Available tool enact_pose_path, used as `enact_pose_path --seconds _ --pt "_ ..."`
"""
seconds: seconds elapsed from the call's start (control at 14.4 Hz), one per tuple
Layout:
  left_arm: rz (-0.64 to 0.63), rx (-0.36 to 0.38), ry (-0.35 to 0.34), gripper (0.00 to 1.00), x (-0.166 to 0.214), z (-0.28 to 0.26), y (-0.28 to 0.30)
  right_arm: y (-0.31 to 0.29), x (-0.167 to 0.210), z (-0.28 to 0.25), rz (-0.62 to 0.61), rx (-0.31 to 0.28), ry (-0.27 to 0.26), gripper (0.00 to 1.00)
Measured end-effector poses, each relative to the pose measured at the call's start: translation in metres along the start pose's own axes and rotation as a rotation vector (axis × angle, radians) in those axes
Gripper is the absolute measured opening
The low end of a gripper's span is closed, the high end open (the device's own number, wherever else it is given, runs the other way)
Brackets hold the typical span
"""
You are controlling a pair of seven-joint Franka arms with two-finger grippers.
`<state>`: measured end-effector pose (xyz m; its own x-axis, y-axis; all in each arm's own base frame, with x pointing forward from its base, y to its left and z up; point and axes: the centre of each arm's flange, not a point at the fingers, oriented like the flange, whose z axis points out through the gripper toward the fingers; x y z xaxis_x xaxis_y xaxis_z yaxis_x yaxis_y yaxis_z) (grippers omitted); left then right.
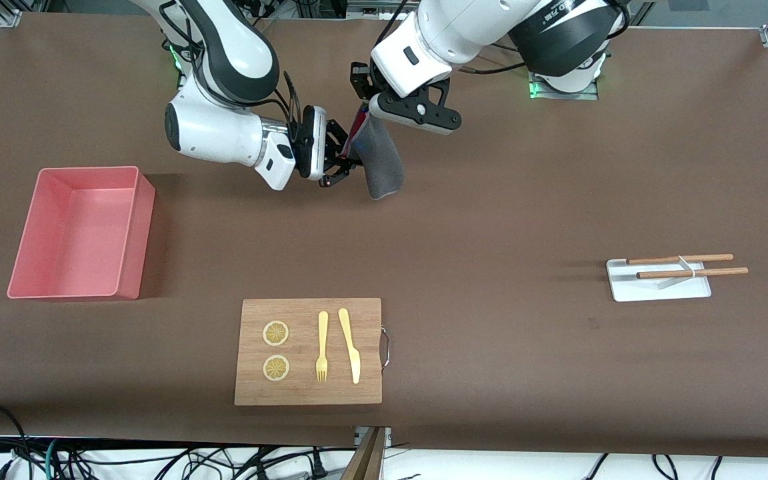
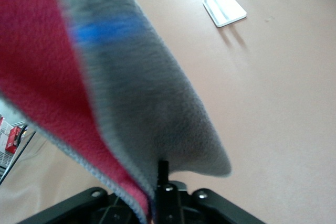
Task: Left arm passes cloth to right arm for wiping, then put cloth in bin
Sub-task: 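Pull the cloth away with the right gripper while the left gripper releases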
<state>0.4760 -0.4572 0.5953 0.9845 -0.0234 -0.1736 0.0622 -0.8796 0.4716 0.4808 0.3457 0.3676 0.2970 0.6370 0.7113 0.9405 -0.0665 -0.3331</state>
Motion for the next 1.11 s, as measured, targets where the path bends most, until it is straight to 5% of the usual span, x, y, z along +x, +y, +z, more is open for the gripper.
enact_pose_path --seconds 0.42,0.83,1.11 --pt "0.0 0.0 0.0 0.07 0.0 0.0 0.0 0.01 0.003 -0.016 0.003 -0.022 0.018 0.02" --pt "0.001 -0.002 0.002 0.63 0.0 -0.001 0.001 0.021 -0.003 -0.037 -0.011 0.004 -0.009 0.02" --pt "0.001 -0.003 0.004 1.0 0.0 -0.002 0.001 0.039 -0.026 -0.068 -0.038 0.005 -0.109 0.02"
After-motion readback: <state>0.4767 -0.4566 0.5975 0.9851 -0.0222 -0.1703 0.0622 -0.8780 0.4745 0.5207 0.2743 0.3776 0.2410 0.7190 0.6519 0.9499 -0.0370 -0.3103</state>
